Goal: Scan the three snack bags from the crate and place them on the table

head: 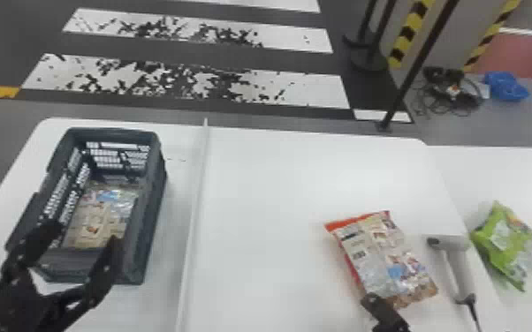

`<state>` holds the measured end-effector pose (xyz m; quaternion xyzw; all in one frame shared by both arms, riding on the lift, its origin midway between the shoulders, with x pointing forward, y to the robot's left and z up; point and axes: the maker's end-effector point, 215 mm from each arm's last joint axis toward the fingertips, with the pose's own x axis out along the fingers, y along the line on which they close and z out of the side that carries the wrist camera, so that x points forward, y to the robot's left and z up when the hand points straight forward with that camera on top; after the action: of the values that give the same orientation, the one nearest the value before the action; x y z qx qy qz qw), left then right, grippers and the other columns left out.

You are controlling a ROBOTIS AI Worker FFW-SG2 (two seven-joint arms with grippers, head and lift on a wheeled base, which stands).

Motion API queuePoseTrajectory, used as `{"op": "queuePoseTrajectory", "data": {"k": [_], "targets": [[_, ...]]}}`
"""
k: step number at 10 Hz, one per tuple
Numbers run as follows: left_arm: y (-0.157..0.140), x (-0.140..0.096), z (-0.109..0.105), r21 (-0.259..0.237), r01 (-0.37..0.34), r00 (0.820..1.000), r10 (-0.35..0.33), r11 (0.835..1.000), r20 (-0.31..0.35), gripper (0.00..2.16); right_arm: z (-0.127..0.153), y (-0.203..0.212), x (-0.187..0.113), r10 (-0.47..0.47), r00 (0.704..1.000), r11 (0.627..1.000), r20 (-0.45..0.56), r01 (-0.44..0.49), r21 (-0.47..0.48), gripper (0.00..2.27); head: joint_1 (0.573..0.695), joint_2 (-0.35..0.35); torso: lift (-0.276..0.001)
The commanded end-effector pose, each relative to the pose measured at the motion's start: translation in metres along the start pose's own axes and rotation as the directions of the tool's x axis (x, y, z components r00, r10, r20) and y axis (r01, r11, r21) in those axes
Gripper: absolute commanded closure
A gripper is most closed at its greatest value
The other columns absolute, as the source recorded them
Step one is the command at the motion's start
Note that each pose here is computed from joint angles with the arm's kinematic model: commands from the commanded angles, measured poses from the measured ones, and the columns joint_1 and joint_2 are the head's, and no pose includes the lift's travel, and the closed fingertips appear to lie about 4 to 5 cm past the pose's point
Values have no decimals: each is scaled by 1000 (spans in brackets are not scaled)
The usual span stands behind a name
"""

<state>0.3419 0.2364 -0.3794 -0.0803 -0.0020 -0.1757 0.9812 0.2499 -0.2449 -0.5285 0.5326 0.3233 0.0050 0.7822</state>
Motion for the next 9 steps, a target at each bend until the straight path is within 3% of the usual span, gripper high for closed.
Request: {"op": "queuePoseTrajectory", "data": {"k": [1,3,4,5,6,7,8,9], "targets": [[-1,0,0,0,0,1000,0,1000,1,63,-53,23,-10,36,981,999,-190,-35,10,39,695,-17,-37],[-2,-2,4,9,3,1000,-3,1000,9,63,-60,48,-10,69,940,993,-333,-97,-68,49,695,90,-37],[-2,-3,6,14,2,1000,-2,1000,12,63,-37,52,3,80,946,982,-313,-129,-139,49,695,122,-37],[-2,-3,6,12,-2,1000,2,1000,14,63,7,56,20,87,973,951,-216,-146,-272,87,695,113,-37],[1,-3,6,9,-19,1000,19,1000,13,63,63,62,29,99,994,886,-57,-114,-450,130,695,91,-37],[1,-1,4,20,-30,1000,30,999,4,63,115,75,30,138,985,780,103,-44,-624,144,695,26,-37],[1,-1,1,24,-34,999,34,999,-3,63,148,82,29,167,965,695,204,32,-719,147,695,-50,-37],[0,0,1,29,-36,999,36,999,-5,63,172,80,32,176,948,632,265,97,-769,221,695,-110,-37]]}}
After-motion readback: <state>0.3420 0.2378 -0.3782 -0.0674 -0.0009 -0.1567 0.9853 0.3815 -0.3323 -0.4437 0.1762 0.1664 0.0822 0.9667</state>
